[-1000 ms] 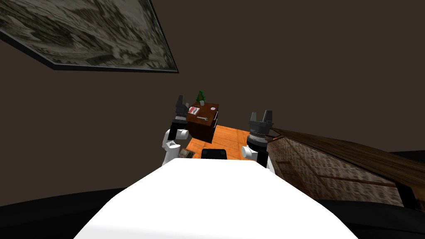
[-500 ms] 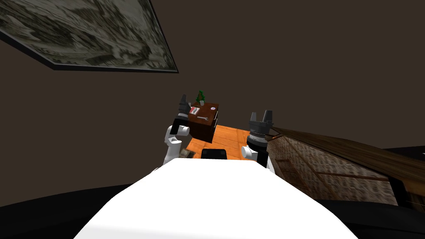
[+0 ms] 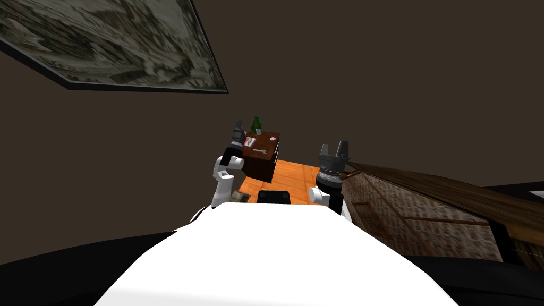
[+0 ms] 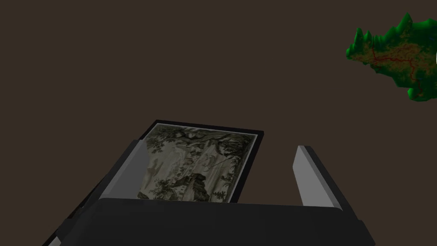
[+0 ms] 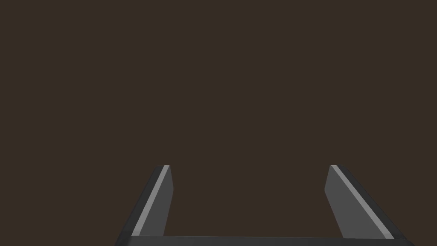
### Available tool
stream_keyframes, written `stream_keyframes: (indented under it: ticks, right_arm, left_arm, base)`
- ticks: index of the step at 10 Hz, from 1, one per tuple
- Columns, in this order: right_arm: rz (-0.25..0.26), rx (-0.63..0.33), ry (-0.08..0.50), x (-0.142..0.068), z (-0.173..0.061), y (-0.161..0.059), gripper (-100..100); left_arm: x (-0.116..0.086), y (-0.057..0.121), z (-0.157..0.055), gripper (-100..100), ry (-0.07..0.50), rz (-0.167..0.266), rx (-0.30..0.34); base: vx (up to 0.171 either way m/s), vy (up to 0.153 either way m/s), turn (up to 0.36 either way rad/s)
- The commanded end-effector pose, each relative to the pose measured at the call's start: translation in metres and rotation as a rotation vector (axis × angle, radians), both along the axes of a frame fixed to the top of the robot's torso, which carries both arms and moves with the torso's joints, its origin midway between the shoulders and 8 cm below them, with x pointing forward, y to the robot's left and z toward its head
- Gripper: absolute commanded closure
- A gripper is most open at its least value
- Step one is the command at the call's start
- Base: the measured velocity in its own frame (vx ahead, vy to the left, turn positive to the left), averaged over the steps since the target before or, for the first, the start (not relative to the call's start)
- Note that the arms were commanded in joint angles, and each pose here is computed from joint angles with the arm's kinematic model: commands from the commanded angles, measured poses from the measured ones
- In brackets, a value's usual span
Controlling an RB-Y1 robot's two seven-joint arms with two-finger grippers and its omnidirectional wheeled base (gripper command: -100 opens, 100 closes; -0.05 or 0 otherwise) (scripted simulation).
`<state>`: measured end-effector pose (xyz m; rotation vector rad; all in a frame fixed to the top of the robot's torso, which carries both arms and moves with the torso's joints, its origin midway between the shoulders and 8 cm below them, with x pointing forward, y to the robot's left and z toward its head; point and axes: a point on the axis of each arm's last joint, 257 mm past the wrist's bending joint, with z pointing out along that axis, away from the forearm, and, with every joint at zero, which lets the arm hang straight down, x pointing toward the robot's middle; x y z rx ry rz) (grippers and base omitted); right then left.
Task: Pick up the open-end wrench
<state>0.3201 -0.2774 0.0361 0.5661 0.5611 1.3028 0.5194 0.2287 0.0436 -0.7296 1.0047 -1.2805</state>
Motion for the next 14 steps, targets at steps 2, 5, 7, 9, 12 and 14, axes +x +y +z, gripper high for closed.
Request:
stream_keyframes:
  ticks: [2,5,7,9,12,14]
  right_arm:
    - [0.000,0.000,0.000,0.000,0.000,0.000,0]
    - [0.000,0.000,0.000,0.000,0.000,0.000,0]
    - [0.000,0.000,0.000,0.000,0.000,0.000,0]
    - [0.000,0.000,0.000,0.000,0.000,0.000,0]
    - [0.000,0.000,0.000,0.000,0.000,0.000,0]
    - [0.000,0.000,0.000,0.000,0.000,0.000,0]
  left_arm:
    - [0.012,-0.001,-0.011,-100,0.060,0.005,-0.005]
    - [0.031,-0.004,-0.021,-100,0.129,0.004,-0.015]
    - [0.047,-0.008,-0.026,-100,0.179,-0.001,-0.026]
    - [0.061,-0.011,-0.036,-100,0.237,-0.004,-0.037]
    - [0.077,-0.017,-0.044,-100,0.306,-0.007,-0.047]
    - [0.079,-0.015,-0.055,-100,0.353,0.004,-0.046]
  base:
    - [-0.006,0.025,-0.018]
    - [-0.014,0.028,-0.025]
    - [-0.009,0.031,-0.037]
    - [-0.004,0.022,-0.025]
    - [-0.004,0.027,-0.025]
    - [-0.002,0.027,-0.016]
